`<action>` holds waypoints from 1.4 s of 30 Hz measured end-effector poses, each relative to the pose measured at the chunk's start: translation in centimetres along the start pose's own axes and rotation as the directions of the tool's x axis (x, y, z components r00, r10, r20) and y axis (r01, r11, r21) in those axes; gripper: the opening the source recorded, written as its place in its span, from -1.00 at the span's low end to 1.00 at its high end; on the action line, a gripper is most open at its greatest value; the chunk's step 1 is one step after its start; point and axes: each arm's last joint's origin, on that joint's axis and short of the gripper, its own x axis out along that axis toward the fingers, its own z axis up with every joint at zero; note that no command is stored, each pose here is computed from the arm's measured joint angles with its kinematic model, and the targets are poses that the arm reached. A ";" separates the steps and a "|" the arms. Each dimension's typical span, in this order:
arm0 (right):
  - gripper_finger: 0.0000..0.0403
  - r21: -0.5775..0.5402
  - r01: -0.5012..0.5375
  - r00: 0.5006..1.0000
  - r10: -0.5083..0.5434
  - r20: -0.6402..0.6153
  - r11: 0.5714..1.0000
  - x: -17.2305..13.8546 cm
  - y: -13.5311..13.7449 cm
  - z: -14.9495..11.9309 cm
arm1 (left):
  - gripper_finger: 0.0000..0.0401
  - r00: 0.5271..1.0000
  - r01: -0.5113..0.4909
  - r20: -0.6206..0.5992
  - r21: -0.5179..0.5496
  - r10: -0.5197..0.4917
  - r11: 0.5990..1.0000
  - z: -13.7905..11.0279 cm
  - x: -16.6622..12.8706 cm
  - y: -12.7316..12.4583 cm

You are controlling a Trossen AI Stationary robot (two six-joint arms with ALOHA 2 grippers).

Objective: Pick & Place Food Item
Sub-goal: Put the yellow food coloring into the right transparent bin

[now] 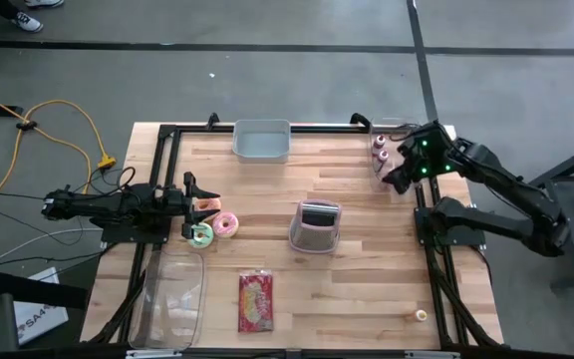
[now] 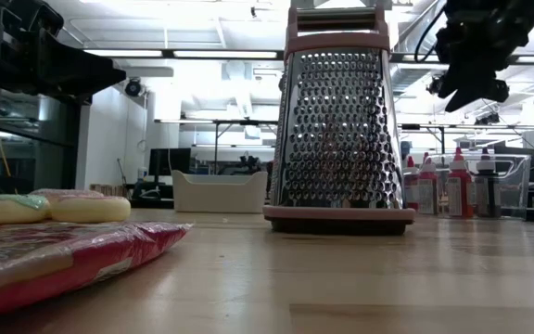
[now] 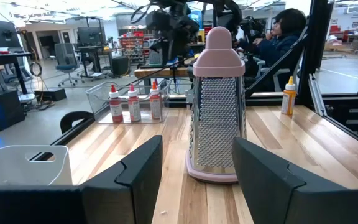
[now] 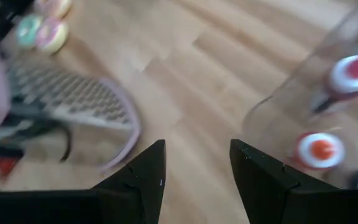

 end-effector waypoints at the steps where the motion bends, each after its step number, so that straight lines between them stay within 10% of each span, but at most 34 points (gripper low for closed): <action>1: -0.18 -0.013 -0.017 1.000 0.017 -0.014 1.000 0.1 0.2 -0.1 | -0.06 1.000 0.000 0.000 0.000 0.000 1.000 0.0 0.0 0.0; 21: -0.18 -0.223 -0.269 0.948 0.217 -0.235 0.937 0.8 5.3 -3.0 | -0.06 1.000 0.000 0.000 0.000 0.000 1.000 0.0 0.0 0.0; 42: -0.18 -0.473 -0.627 0.768 0.390 -0.507 0.619 2.3 14.6 -9.6 | -0.06 1.000 0.000 0.000 0.000 0.000 1.000 0.0 0.0 0.0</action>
